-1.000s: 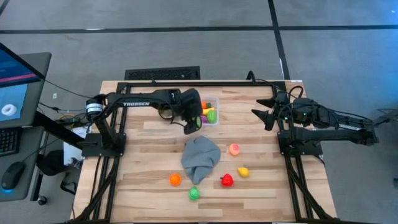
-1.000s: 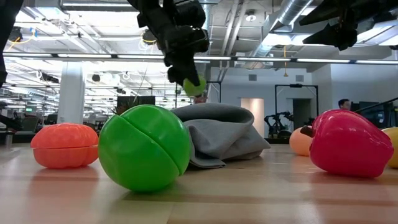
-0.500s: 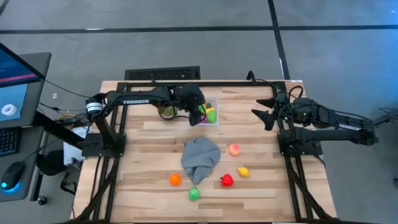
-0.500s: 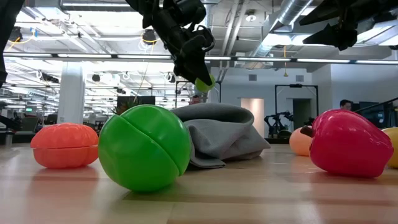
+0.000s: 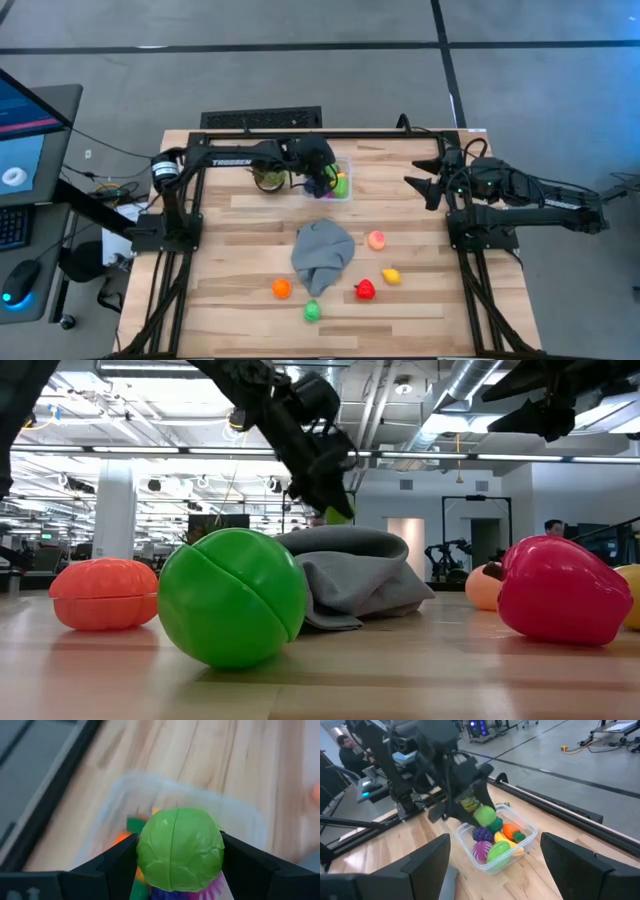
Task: Pick and placing Produce into tupperware
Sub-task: Put the green cabbage into the transparent container
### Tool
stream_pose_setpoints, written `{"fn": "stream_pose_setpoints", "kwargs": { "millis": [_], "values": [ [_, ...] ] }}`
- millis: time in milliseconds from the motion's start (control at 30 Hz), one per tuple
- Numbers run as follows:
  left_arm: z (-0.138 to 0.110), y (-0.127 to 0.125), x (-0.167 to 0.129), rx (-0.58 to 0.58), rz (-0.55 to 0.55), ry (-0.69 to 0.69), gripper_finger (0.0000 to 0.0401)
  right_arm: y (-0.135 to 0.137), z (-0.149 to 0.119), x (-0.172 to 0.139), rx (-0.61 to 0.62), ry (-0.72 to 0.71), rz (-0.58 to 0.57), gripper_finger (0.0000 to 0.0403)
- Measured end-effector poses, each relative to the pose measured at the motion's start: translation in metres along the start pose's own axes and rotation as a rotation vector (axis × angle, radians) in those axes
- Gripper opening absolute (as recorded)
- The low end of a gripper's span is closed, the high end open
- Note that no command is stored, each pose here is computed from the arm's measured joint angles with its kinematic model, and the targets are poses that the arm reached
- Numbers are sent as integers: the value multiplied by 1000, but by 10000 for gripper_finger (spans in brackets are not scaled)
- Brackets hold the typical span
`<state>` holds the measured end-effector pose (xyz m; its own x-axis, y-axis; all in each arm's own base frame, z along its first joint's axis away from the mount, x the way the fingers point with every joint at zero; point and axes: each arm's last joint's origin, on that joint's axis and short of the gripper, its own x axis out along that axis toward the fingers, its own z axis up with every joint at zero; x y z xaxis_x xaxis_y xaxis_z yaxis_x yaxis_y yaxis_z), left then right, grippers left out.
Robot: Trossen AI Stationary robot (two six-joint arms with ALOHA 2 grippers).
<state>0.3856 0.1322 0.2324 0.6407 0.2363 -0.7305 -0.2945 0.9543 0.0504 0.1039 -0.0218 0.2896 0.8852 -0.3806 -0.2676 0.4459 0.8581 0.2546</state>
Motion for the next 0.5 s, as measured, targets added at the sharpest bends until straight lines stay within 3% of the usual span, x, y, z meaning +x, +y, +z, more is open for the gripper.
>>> {"fn": "stream_pose_setpoints", "kwargs": {
  "millis": [233, 500],
  "values": [
    [-10, 1, 23, -37, 0, 51, 240, -1, -1, 0, -2, 8, -5, 333],
    [-11, 8, 27, -65, 50, 46, 240, -1, -2, 0, -5, 17, -13, 333]
  ]
}}
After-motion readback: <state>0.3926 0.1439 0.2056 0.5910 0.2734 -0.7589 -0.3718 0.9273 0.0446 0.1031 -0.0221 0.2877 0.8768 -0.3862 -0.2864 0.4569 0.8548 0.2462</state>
